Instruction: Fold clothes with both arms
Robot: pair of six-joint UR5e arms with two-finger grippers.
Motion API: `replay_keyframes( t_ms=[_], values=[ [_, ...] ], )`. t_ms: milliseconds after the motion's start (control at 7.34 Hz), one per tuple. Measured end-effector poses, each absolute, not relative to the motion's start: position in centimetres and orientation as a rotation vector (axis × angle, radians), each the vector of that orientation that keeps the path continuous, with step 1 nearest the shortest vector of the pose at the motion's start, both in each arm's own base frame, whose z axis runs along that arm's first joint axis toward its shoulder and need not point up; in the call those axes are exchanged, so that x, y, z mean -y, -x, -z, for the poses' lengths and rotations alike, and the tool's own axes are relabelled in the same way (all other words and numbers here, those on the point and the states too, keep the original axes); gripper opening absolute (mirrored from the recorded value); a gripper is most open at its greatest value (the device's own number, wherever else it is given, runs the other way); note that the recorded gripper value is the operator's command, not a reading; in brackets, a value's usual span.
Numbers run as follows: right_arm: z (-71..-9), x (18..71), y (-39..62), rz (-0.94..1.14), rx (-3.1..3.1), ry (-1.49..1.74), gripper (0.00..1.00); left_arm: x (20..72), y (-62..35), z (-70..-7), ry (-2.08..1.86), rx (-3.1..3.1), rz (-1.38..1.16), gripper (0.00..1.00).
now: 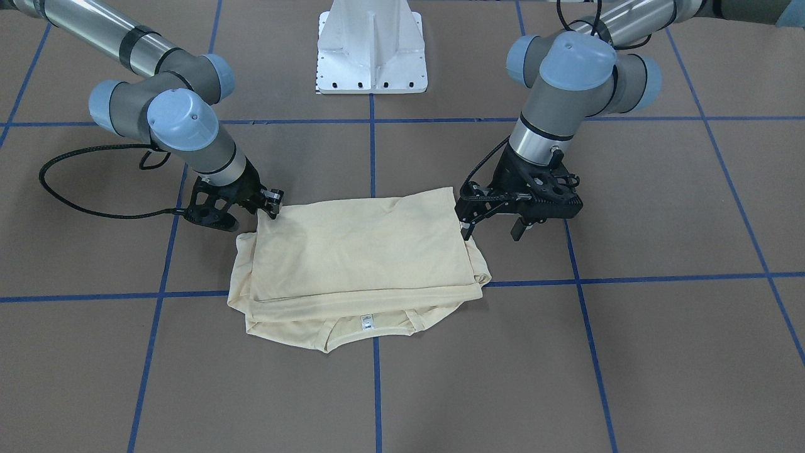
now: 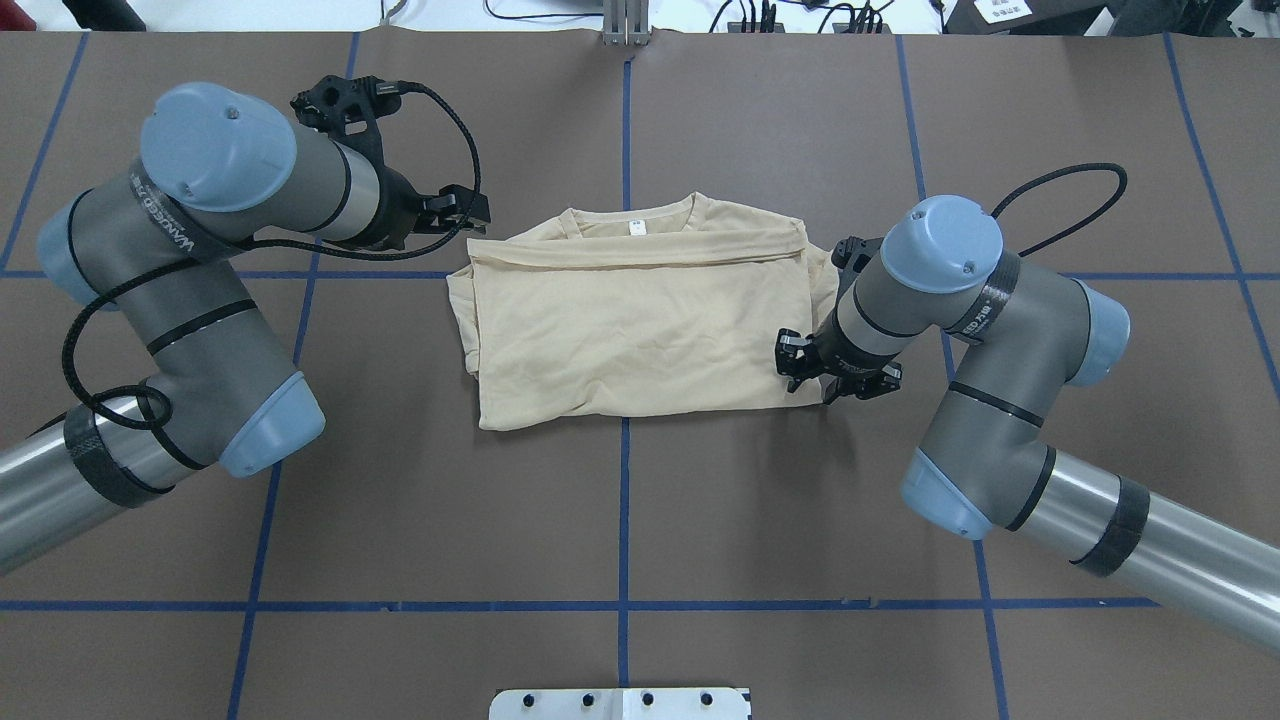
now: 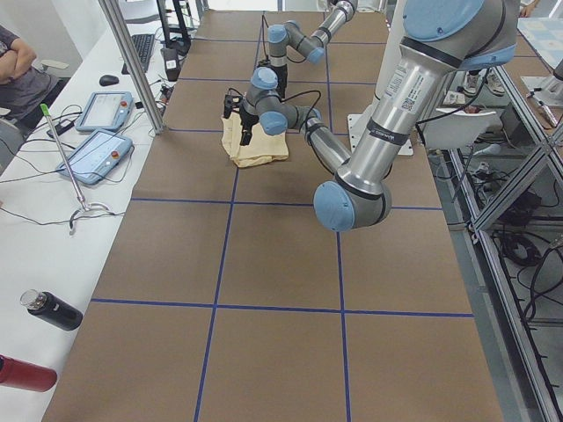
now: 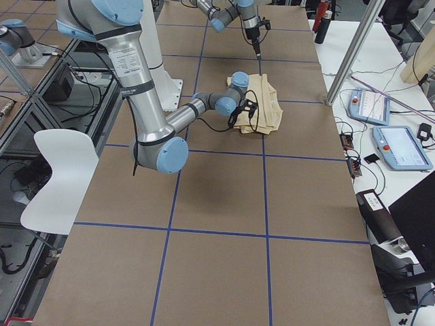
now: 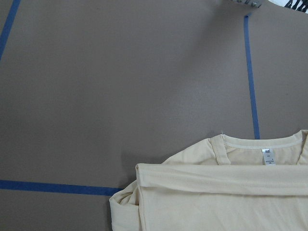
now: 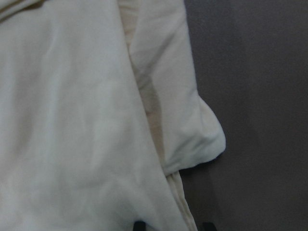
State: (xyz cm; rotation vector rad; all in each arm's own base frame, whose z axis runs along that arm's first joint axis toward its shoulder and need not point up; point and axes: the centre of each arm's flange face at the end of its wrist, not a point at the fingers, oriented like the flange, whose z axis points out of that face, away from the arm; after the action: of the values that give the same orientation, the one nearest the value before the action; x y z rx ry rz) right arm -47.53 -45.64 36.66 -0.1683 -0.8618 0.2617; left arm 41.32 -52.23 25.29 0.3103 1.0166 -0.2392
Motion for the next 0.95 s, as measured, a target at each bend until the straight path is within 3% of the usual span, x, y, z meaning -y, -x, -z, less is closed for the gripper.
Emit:
replay_keyframes(
  t_ms=[272, 954],
  values=[
    [-36.75, 45.76, 47.7, -0.259, 0.859, 0.166, 0.0, 52.23, -41.32, -25.29, -0.311, -1.016, 0.239, 1.0],
    [-35.93, 45.47, 46.81, -0.257, 0.873, 0.167, 0.0, 52.26, -41.34, -25.34, -0.31, -1.015, 0.24, 1.0]
  ],
)
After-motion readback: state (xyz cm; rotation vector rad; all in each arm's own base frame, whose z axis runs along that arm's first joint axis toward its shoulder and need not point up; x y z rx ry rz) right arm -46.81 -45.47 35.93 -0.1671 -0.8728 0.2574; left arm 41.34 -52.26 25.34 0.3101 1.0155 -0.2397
